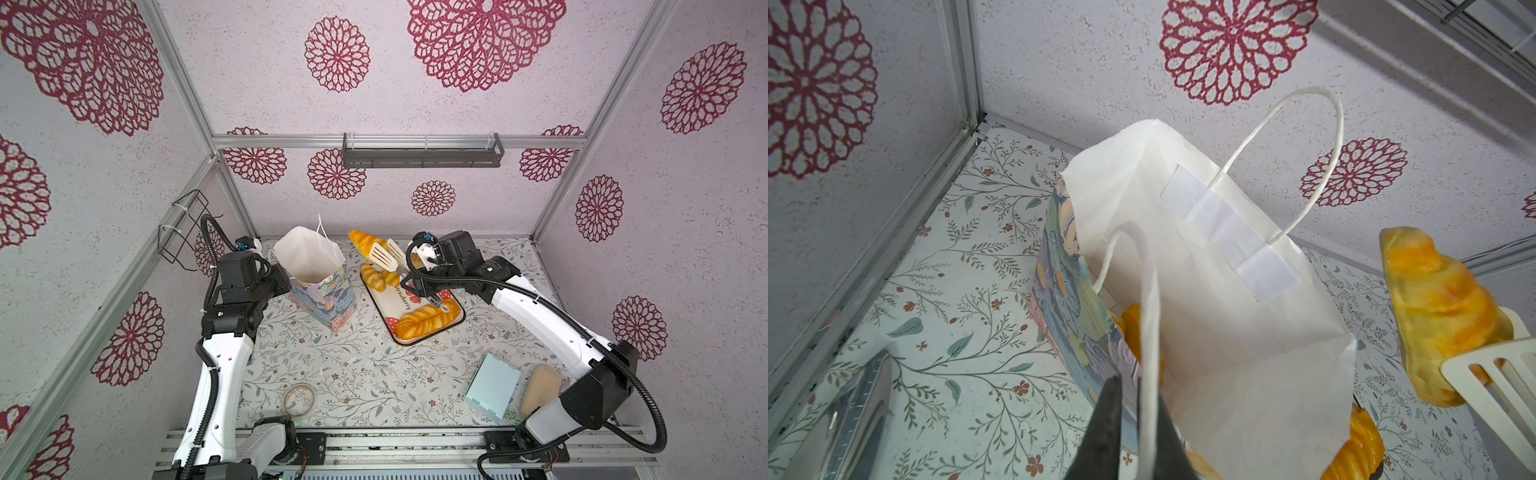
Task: Place the fake bread into the paper bag
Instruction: 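Carry the croissant in the tongs over the paper bag mouth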
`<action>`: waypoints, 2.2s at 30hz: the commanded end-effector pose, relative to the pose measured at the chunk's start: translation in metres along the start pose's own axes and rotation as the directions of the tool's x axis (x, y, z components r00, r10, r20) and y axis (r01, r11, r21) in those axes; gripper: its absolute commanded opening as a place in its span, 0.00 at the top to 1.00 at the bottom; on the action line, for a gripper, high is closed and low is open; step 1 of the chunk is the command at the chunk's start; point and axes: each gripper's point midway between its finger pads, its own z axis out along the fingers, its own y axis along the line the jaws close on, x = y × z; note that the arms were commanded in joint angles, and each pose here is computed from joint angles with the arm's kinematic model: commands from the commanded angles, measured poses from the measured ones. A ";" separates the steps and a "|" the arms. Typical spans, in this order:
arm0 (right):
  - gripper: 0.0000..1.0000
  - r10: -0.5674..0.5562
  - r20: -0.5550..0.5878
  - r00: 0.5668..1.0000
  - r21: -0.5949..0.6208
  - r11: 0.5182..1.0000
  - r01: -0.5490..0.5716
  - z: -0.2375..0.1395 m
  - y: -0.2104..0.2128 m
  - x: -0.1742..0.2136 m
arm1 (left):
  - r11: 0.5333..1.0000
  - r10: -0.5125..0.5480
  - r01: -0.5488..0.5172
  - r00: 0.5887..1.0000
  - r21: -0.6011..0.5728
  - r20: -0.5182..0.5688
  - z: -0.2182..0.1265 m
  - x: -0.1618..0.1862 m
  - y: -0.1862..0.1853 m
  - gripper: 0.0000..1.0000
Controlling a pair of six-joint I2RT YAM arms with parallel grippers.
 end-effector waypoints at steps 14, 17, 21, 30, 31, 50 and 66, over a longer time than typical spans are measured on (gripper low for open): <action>0.56 -0.147 0.137 0.980 -0.090 0.983 0.160 -0.032 0.052 -0.045 | 1.000 -0.008 0.008 1.000 0.006 0.018 -0.004 -0.003 0.000 0.87; 0.56 -0.164 0.143 0.976 -0.104 0.978 0.179 -0.030 0.061 -0.051 | 1.000 -0.007 0.007 1.000 0.004 0.018 -0.004 -0.003 0.001 0.87; 0.56 -0.192 0.148 0.970 -0.111 0.972 0.209 -0.027 0.071 -0.059 | 1.000 -0.006 0.006 1.000 0.004 0.017 -0.004 -0.002 0.001 0.87; 0.56 -0.216 0.157 0.964 -0.163 0.957 0.241 -0.014 0.095 -0.070 | 1.000 -0.005 0.005 1.000 0.000 0.018 -0.004 -0.003 0.001 0.87; 0.56 -0.218 0.156 0.963 -0.169 0.955 0.244 -0.012 0.097 -0.070 | 1.000 -0.006 0.006 1.000 -0.001 0.018 -0.004 -0.003 0.002 0.87; 0.56 -0.227 0.150 0.962 -0.240 0.936 0.258 0.031 0.127 -0.086 | 1.000 -0.005 0.005 1.000 0.001 0.020 -0.005 -0.003 0.001 0.87; 0.54 -0.216 0.097 0.972 -0.213 0.949 0.232 0.059 0.116 -0.081 | 1.000 -0.004 0.004 1.000 -0.003 0.021 -0.005 -0.003 0.002 0.87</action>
